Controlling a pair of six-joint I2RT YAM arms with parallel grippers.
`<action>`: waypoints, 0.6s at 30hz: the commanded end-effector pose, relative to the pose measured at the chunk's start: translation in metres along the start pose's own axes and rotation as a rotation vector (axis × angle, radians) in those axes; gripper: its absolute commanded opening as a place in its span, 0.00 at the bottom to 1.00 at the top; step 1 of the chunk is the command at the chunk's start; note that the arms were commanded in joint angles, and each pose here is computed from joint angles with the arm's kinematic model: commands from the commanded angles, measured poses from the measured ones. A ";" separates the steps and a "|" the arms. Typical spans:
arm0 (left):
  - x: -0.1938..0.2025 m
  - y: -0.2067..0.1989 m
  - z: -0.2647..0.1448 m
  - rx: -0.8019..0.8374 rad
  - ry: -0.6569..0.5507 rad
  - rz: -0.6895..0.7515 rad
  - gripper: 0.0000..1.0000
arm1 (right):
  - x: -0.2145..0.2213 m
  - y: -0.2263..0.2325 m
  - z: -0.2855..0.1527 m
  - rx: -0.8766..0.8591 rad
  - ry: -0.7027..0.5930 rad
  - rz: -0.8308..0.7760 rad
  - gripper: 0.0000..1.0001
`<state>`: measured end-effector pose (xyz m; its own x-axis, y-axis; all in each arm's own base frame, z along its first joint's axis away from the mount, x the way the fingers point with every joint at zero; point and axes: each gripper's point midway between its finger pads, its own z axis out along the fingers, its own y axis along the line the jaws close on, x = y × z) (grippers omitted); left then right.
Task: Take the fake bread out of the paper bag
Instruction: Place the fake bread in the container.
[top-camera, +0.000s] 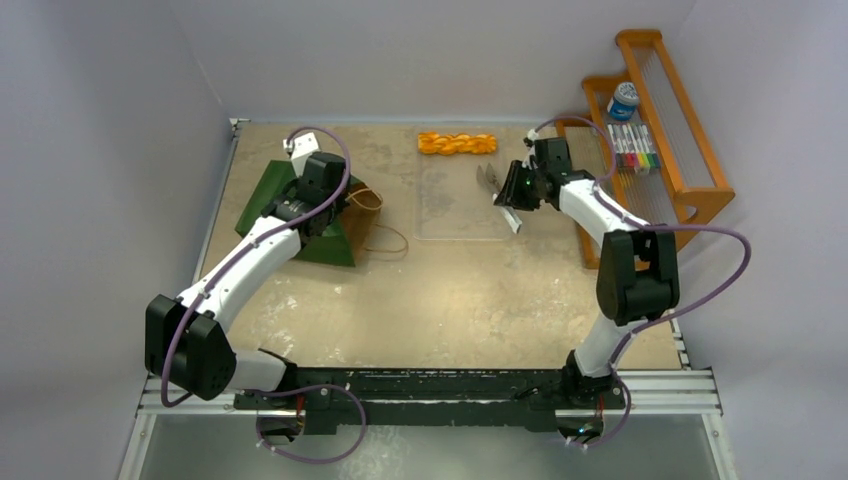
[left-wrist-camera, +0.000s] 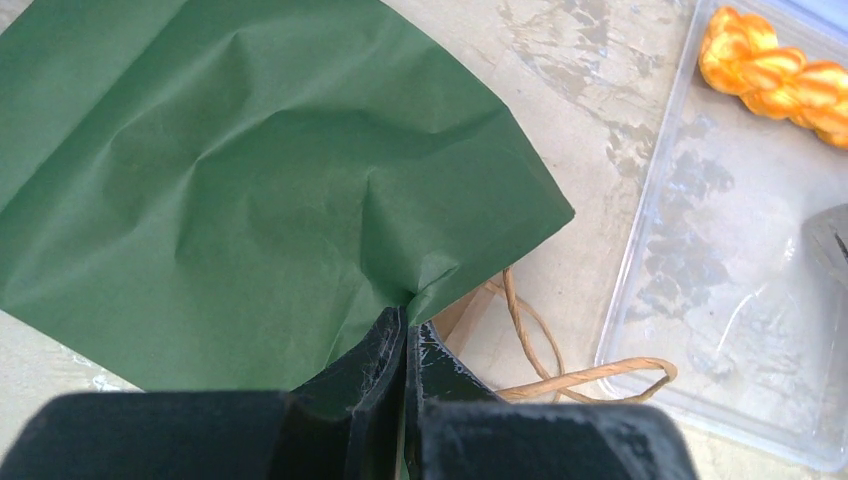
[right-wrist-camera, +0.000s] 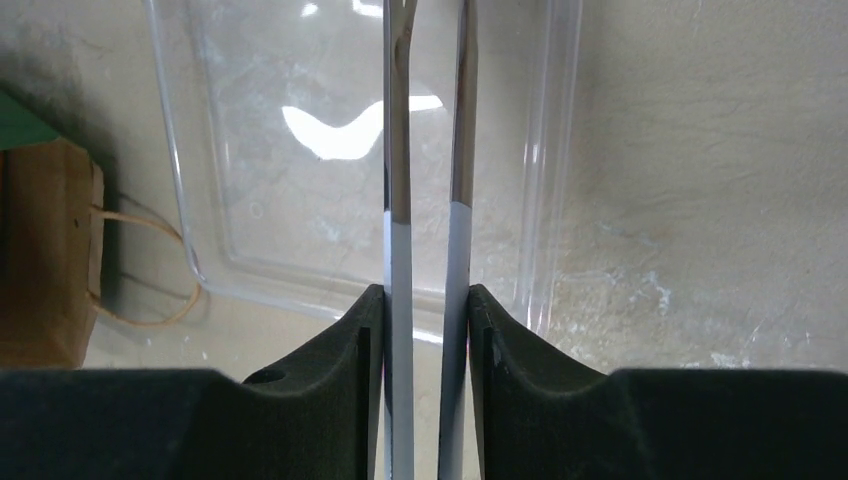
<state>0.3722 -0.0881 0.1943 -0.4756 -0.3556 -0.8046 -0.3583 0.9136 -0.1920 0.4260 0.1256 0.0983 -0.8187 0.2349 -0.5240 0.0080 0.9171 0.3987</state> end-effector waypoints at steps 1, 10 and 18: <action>-0.006 -0.019 -0.004 0.105 -0.004 -0.002 0.00 | -0.009 0.015 -0.023 -0.047 -0.082 -0.065 0.34; 0.017 -0.019 -0.007 0.147 0.075 0.049 0.00 | 0.029 0.038 -0.041 -0.081 -0.056 -0.168 0.32; 0.049 -0.001 -0.028 0.145 0.176 0.118 0.00 | 0.048 0.060 -0.057 -0.126 -0.049 -0.249 0.31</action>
<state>0.3508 -0.1107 0.1687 -0.6069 -0.2949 -0.7380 -0.2207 0.9546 -0.2000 0.3547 0.1722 0.1158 -0.8099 0.0475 -0.5846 -0.2063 0.9099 0.3598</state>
